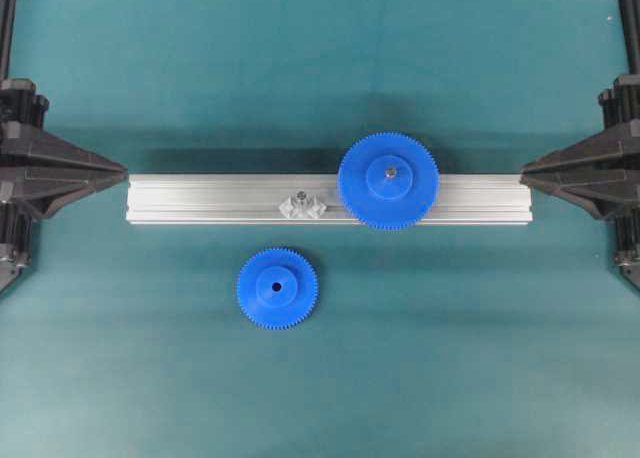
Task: Find the location of the shaft and insert the small gear.
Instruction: 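Move the left gripper from rest toward the loose blue gear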
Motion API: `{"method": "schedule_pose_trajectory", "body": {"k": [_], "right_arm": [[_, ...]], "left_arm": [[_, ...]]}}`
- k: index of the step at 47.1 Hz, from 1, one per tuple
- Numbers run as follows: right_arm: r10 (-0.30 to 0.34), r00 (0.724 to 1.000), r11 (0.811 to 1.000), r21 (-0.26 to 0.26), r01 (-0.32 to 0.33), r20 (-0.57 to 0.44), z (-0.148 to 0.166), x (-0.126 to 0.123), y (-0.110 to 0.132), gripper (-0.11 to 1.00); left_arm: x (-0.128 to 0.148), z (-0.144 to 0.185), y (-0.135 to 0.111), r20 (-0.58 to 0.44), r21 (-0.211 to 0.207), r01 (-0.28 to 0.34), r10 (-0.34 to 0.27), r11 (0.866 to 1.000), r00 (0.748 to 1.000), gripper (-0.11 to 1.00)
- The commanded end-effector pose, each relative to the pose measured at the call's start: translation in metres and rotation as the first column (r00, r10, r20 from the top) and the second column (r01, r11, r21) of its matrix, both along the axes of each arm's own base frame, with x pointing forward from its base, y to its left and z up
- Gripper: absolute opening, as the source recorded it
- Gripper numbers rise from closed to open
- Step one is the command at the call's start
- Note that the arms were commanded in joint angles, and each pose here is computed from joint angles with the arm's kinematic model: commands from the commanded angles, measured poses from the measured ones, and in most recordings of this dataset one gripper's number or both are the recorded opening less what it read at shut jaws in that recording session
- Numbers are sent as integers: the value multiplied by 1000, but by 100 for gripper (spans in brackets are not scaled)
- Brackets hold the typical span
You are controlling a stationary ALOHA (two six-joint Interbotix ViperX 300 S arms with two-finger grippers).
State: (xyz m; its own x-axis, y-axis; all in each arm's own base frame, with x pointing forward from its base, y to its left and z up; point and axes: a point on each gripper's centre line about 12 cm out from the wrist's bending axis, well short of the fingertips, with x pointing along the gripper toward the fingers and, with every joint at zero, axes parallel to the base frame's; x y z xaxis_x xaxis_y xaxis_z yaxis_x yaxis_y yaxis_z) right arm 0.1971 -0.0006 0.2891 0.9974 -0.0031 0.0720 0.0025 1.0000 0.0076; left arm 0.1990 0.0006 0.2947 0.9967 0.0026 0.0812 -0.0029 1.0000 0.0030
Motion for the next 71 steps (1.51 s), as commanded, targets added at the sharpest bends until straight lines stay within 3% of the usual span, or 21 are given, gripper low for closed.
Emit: {"method": "schedule_pose_trajectory", "body": {"k": [1,5,10,15,31,50,56,71], "right_arm": [[0,1000,1000,4,0,-9,-4,2,0,16],[-1,1000,999,35,2,-31,-13,-2,0,24],[7,999,997,82,-3,-46,-22,-5,1,11],[11,998,993,115,-3,-62,-28,-7,1,5],[14,972,989,145,20,-233,-50,-9,1,5],[14,960,985,172,35,-280,-57,-11,1,5],[14,956,984,173,39,-295,-59,-11,0,5],[11,951,984,172,44,-308,-61,-12,0,5]], "left_arm": [[3,-12,-1,-51,-20,6,-7,1000,999,11],[6,-18,-1,-87,-45,7,-11,999,996,2],[8,-19,-1,-107,-67,7,-14,998,994,1],[9,-17,-2,-118,-66,10,-18,998,993,1],[15,-20,-3,-243,-70,4,-21,998,970,1],[34,-29,-14,-334,-75,40,-63,996,941,1],[41,-34,-15,-374,-74,41,-66,996,925,1],[65,-45,-24,-515,-68,58,-85,996,853,1]]}}
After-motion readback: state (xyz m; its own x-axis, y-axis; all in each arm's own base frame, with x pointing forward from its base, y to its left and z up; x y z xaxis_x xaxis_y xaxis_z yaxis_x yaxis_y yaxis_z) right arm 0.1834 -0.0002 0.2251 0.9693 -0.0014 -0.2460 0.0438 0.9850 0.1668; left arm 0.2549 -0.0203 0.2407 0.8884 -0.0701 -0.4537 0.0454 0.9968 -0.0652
